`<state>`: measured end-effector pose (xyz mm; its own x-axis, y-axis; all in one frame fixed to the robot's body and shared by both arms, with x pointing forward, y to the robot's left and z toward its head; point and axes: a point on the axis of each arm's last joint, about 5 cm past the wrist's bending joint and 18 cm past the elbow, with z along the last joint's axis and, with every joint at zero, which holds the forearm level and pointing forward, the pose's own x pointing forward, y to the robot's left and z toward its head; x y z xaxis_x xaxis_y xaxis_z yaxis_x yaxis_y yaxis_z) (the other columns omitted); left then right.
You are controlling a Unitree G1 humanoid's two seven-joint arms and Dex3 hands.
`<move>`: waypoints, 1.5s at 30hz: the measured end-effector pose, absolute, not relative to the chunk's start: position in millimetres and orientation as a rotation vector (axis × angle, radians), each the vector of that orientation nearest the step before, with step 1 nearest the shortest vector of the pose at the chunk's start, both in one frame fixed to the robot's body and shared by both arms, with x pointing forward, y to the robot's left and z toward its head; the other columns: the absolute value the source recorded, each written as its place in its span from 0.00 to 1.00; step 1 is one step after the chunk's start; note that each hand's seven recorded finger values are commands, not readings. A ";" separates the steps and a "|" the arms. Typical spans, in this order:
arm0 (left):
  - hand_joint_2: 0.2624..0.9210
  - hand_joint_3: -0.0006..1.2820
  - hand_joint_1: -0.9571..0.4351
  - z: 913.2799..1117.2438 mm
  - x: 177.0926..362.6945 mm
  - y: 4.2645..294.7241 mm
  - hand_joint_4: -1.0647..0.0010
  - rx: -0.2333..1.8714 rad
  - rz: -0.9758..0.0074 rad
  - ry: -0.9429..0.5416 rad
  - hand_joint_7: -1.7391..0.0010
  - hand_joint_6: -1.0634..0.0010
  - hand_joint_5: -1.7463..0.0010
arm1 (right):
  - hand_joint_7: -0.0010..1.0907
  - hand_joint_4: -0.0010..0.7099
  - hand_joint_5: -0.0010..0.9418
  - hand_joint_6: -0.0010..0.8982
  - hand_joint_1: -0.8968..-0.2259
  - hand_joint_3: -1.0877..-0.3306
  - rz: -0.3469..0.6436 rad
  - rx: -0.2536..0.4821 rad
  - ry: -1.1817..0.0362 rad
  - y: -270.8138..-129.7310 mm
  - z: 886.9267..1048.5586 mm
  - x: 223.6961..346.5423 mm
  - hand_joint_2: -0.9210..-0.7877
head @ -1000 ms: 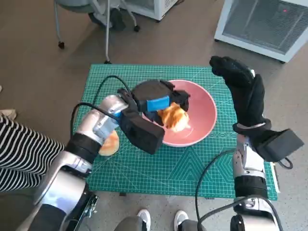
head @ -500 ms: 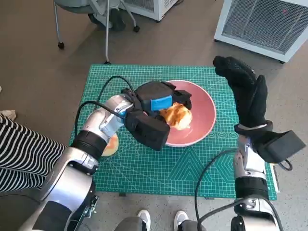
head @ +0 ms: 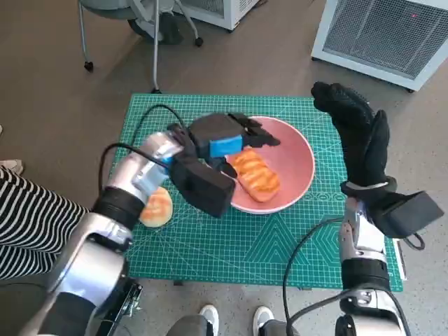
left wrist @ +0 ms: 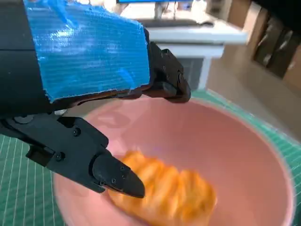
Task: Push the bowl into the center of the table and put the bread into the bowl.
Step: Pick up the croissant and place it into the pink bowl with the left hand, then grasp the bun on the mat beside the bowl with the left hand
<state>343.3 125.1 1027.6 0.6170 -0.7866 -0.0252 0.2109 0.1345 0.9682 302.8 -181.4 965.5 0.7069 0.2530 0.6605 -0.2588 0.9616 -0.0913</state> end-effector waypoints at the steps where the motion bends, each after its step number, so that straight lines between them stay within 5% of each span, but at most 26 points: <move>1: 0.86 0.00 0.31 1030.9 342.6 128.2 0.80 1.224 -0.779 -0.587 0.97 0.71 1.00 | 0.40 0.23 0.00 0.04 0.26 0.52 0.285 0.008 -0.733 -181.2 965.6 302.8 0.00; 25: 0.90 0.01 0.28 1075.0 292.7 233.6 0.81 1.219 -0.644 -0.587 0.98 0.69 0.99 | 0.40 0.24 0.00 0.04 0.27 0.51 0.308 0.020 -0.756 -174.4 968.4 302.3 0.00; 45: 0.80 0.00 0.34 1056.3 262.9 277.2 0.78 1.211 -0.721 -0.290 0.98 0.65 1.00 | 0.40 0.23 0.00 0.04 0.28 0.51 0.348 0.050 -0.743 -174.0 966.8 303.0 0.00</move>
